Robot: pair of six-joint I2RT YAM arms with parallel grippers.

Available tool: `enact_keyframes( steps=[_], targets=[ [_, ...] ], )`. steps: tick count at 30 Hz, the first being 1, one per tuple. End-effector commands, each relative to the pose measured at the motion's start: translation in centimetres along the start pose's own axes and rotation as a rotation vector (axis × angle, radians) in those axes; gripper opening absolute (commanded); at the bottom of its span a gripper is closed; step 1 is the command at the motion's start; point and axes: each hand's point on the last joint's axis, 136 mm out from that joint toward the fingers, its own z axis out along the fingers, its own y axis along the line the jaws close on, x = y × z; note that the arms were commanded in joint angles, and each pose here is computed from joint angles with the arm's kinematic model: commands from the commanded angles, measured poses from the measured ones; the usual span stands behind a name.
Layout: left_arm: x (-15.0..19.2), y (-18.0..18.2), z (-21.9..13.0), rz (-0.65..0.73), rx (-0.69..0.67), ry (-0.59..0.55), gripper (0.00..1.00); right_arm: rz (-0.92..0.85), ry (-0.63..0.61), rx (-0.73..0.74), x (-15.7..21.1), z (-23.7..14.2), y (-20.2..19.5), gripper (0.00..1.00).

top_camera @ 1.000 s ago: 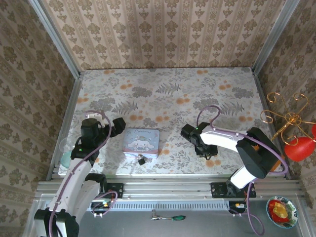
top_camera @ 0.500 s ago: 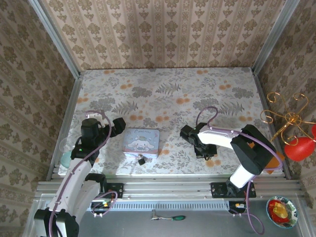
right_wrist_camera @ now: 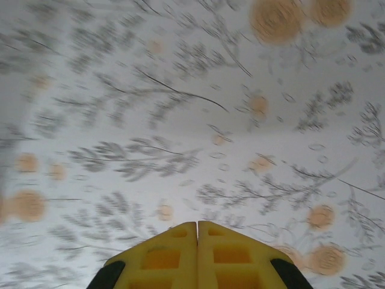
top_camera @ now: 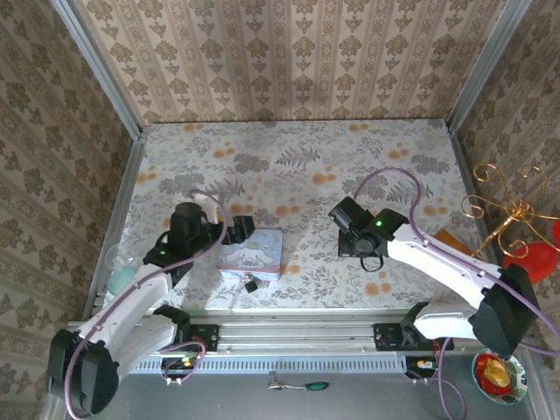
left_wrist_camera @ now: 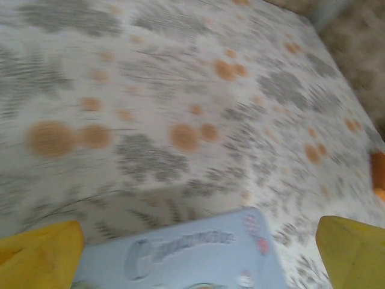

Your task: Unlock a padlock with a key

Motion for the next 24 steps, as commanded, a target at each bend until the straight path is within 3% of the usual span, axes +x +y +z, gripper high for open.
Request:
enact_keyframes(
  steps=[1,8,11,15,21,24],
  targets=[
    [-1.9,-5.9,0.7,0.217,0.191,-0.058,1.0,0.043,-0.034,-0.123,-1.5,-2.5,2.2,0.02],
    [1.6,-13.0,3.0,0.442,0.444,-0.043,1.0,0.05,-0.096,-0.303,-4.0,-6.5,5.4,0.02],
    [3.0,-15.4,3.4,0.573,0.501,-0.062,1.0,0.052,-0.115,-0.359,-4.7,-7.7,6.4,0.02],
    [3.5,-17.0,4.0,0.636,0.552,-0.075,0.99,0.079,-0.137,-0.432,-5.1,-8.9,7.3,0.0],
    [4.0,-18.0,4.3,0.71,0.627,-0.089,0.88,0.115,-0.157,-0.55,-4.7,-10.1,8.7,0.0],
    [4.1,-18.7,4.6,0.717,0.679,-0.085,0.73,0.113,-0.159,-0.585,-4.6,-10.4,9.3,0.0]
  ],
)
